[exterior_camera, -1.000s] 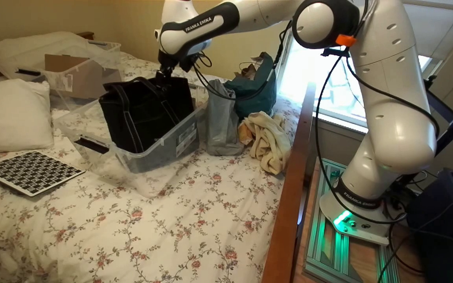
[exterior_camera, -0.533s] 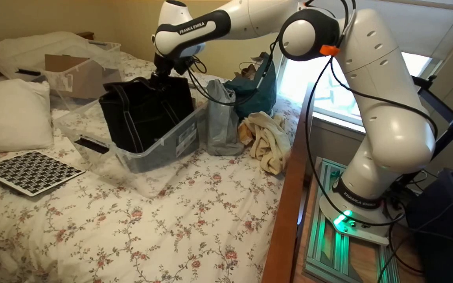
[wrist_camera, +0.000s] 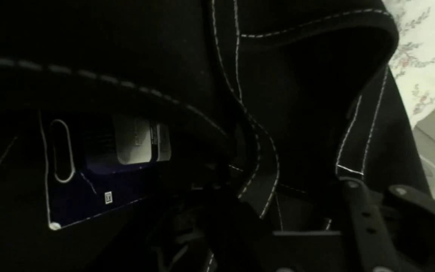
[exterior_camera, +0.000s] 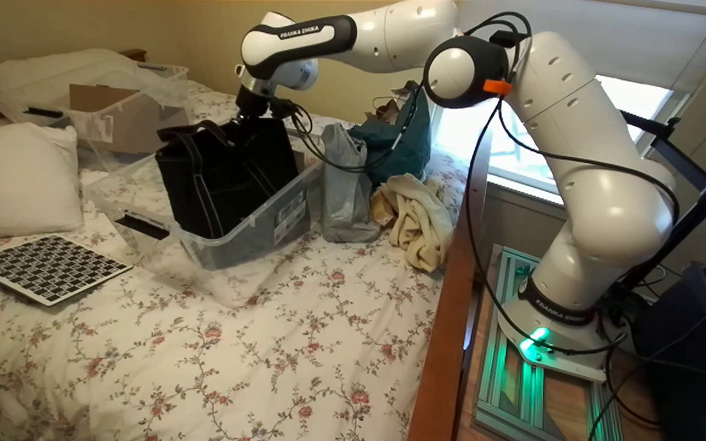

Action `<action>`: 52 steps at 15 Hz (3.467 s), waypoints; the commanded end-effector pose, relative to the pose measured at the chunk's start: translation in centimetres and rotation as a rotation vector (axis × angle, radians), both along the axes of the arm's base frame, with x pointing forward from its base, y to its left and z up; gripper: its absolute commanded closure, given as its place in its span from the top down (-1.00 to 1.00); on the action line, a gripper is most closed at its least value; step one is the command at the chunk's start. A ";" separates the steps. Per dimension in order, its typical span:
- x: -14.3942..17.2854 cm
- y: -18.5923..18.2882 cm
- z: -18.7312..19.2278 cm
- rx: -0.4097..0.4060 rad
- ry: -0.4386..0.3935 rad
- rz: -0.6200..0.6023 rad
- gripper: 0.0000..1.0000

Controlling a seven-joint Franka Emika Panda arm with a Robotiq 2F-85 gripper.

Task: Remove the black bag from the clear container.

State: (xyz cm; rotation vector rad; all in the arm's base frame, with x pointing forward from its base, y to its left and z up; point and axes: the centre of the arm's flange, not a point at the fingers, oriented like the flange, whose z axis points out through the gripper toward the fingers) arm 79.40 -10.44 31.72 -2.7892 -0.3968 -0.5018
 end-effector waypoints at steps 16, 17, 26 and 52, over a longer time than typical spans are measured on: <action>1.7 -0.3 2.4 0.173 -0.048 0.143 0.01; 1.9 -0.6 2.2 0.147 -0.044 0.123 0.16; 2.3 0.6 -0.9 0.177 0.062 0.201 0.22; -1.8 5.5 14.1 0.001 -0.173 0.252 -0.97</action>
